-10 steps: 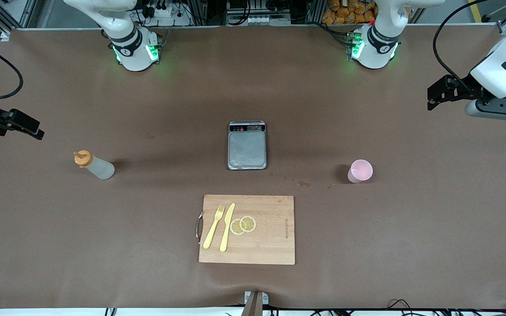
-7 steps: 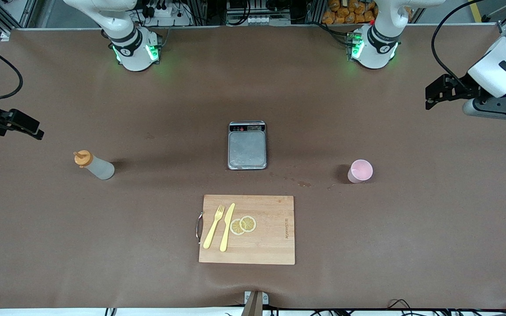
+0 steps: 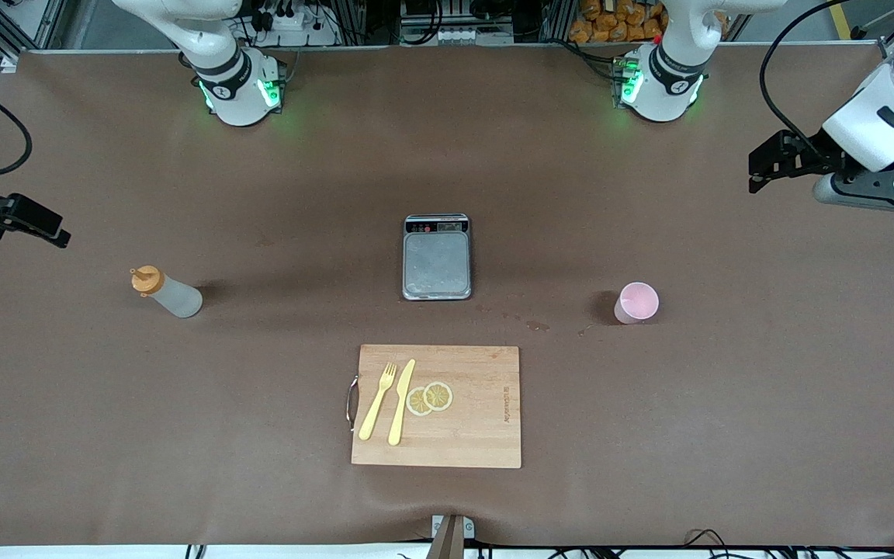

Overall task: Add sauce to pink cup with both arms
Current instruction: 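Move the left gripper toward the pink cup while the right gripper reaches the bottle, then grasp the pink cup with the left gripper while the right gripper grasps the bottle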

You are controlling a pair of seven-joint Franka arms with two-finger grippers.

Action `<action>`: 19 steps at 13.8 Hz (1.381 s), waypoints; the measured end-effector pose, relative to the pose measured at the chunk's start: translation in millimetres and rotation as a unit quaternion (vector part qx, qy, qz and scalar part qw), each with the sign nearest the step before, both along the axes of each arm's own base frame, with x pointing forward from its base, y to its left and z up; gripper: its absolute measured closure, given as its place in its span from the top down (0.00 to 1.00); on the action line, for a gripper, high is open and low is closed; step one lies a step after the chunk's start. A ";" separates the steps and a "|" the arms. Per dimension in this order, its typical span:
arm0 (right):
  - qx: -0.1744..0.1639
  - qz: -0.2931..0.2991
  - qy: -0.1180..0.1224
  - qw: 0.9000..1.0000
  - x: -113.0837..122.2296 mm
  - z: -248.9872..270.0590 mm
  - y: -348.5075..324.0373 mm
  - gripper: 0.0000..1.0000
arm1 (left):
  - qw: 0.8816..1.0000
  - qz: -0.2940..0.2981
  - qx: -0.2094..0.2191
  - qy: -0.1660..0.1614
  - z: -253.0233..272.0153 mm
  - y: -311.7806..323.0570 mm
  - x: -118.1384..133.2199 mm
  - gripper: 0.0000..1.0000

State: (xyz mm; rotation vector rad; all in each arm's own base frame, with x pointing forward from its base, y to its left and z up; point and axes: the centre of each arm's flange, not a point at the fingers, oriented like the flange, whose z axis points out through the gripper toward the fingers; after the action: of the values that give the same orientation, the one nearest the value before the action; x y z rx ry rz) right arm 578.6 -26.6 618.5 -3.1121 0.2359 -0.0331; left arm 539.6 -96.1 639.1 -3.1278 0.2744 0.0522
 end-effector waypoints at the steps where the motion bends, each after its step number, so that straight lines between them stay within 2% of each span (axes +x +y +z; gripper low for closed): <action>1: 0.000 -0.004 0.000 1.000 0.0 -0.4 -4.1 1.00 | 1.000 0.000 0.000 0.000 0.0 0.0 0.0 1.00; 7: 0.004 -0.059 0.021 0.998 2.8 -25.6 -70.8 1.00 | 1.000 -0.006 -0.005 0.010 -4.2 -9.5 -1.6 1.00; 10: 0.031 -0.105 0.037 0.993 3.4 -51.7 -121.6 1.00 | 0.999 -0.006 0.001 0.040 -32.6 -14.4 5.9 1.00; 13: 0.064 -0.153 0.051 0.985 -1.9 -78.8 -175.2 1.00 | 0.998 -0.003 0.004 0.061 -72.1 -13.8 12.4 1.00; 16: 0.107 -0.199 0.062 0.972 -11.4 -104.6 -221.6 1.00 | 0.999 0.000 0.001 0.044 -113.3 -13.4 19.1 1.00; 19: 0.137 -0.241 0.085 0.957 -24.6 -142.2 -266.9 1.00 | 1.000 0.004 -0.003 0.021 -170.3 -13.4 26.2 1.00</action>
State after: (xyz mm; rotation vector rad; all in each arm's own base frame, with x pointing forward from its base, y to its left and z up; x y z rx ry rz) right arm 554.0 -293.5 476.3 -2.7065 0.9101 0.2389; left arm 565.8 -109.5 468.8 -3.1373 0.2614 0.1189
